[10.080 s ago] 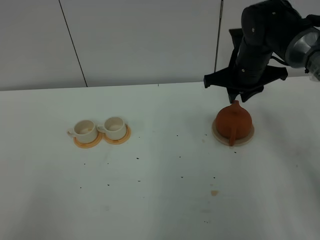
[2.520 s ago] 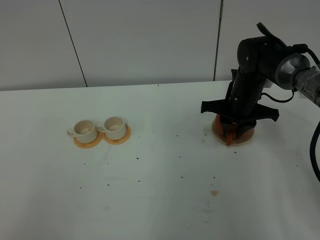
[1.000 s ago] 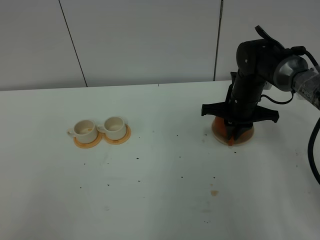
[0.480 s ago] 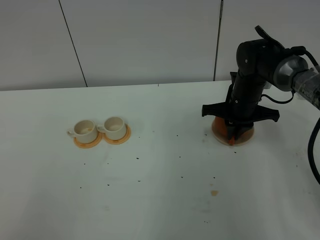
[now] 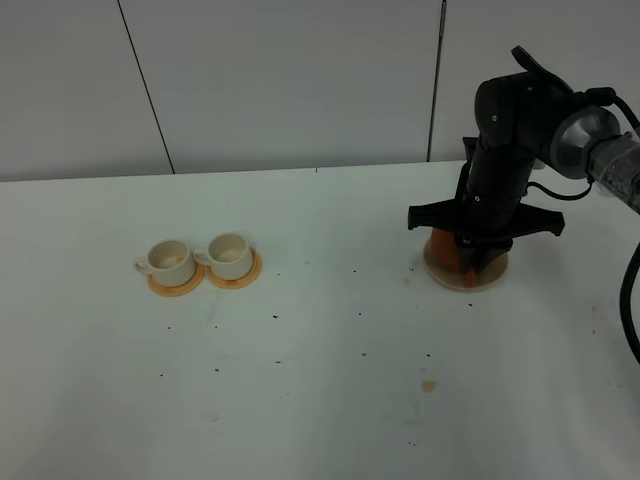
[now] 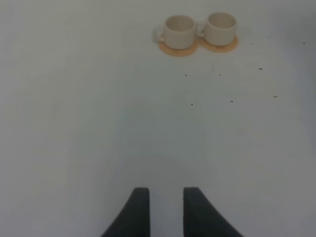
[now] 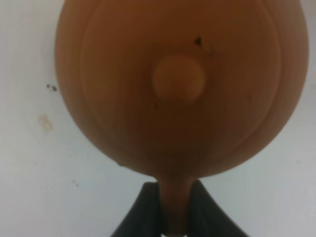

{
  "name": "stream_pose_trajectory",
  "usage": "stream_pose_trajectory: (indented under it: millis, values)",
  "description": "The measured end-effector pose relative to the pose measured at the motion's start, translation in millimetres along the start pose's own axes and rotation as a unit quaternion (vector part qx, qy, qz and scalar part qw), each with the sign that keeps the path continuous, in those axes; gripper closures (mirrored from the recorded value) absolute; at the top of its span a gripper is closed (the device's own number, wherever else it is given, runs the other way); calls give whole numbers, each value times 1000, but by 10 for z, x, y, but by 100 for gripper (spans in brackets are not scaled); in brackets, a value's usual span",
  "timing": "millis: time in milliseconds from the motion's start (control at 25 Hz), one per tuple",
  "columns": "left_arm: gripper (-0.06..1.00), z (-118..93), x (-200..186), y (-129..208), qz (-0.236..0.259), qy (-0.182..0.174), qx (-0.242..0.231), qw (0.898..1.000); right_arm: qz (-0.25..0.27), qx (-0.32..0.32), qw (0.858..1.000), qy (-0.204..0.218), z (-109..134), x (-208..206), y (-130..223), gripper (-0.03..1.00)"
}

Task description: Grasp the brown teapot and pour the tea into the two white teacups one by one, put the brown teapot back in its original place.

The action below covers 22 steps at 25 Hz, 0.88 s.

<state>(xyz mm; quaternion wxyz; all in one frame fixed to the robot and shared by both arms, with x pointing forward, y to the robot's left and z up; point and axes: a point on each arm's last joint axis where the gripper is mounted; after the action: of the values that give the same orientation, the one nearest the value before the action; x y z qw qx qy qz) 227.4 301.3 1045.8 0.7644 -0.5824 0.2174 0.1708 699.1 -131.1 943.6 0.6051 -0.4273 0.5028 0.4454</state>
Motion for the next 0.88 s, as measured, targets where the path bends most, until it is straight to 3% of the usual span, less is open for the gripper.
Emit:
stream_pose_trajectory:
  millis: [880]
  values:
    - [71,0,0,0,0,0,0,1000,-12,-9,1000,6,27,-65,15,87]
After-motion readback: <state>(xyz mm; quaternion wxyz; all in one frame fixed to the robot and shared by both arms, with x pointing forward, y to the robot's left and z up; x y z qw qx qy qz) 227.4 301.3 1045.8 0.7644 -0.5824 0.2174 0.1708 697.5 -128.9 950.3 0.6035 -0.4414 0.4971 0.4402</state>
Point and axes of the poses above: a point on each arm's last joint axis where the gripper is mounted, x pointing out along that axis toward the gripper, z along the wrist's bending axis when the last joint is at zero, y = z × x, and after that the axes turned 14 degrees about x, right-handed
